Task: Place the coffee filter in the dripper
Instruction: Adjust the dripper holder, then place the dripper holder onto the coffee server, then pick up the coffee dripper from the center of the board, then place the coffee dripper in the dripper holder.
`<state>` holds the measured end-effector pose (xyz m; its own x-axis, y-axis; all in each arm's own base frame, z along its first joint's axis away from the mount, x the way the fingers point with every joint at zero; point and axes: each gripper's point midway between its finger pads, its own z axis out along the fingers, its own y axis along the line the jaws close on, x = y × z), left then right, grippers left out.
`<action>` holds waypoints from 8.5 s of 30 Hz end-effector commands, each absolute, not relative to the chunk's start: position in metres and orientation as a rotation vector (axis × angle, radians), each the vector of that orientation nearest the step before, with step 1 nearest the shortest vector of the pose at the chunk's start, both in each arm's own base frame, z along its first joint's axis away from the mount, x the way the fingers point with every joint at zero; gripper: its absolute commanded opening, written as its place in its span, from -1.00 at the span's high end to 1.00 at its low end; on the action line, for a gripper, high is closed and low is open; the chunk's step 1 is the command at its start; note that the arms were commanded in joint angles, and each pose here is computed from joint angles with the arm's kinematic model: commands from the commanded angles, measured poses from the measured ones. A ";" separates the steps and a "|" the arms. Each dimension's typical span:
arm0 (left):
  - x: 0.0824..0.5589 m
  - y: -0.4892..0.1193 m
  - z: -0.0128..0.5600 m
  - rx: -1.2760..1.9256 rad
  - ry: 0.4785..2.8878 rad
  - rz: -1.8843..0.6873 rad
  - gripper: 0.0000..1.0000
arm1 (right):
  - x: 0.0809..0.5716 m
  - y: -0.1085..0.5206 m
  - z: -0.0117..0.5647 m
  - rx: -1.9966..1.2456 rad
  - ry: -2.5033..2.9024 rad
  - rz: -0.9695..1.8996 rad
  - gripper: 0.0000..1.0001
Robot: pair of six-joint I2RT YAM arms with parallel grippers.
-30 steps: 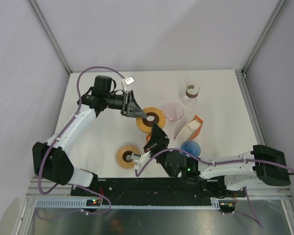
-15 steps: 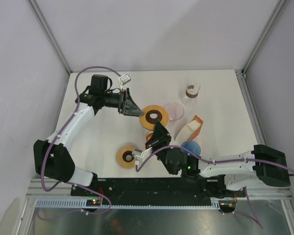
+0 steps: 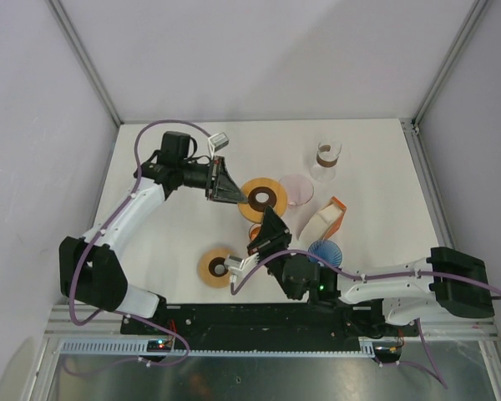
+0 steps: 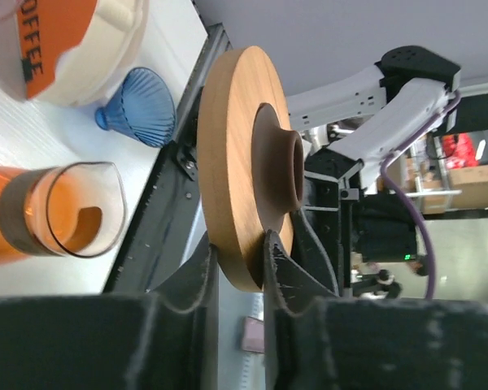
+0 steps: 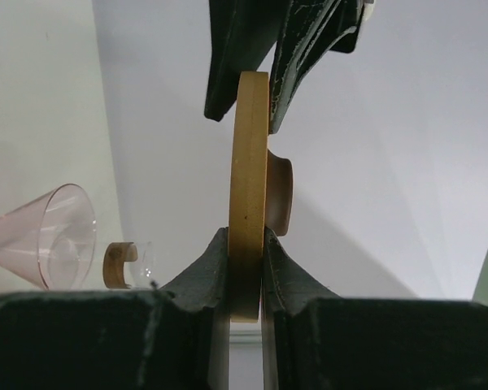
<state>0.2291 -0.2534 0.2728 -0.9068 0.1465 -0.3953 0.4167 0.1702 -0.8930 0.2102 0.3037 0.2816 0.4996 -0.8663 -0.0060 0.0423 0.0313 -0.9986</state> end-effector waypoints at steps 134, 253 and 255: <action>0.277 -0.212 0.248 0.787 2.083 -0.889 -0.58 | 0.231 0.095 0.200 0.046 2.310 0.080 -0.99; 0.230 -0.270 0.243 0.963 2.169 -0.992 1.00 | 0.245 0.292 0.242 -0.592 2.477 0.731 1.00; 0.230 -0.269 0.241 0.966 2.175 -0.986 0.99 | 0.245 0.291 0.240 -0.590 2.482 0.727 1.00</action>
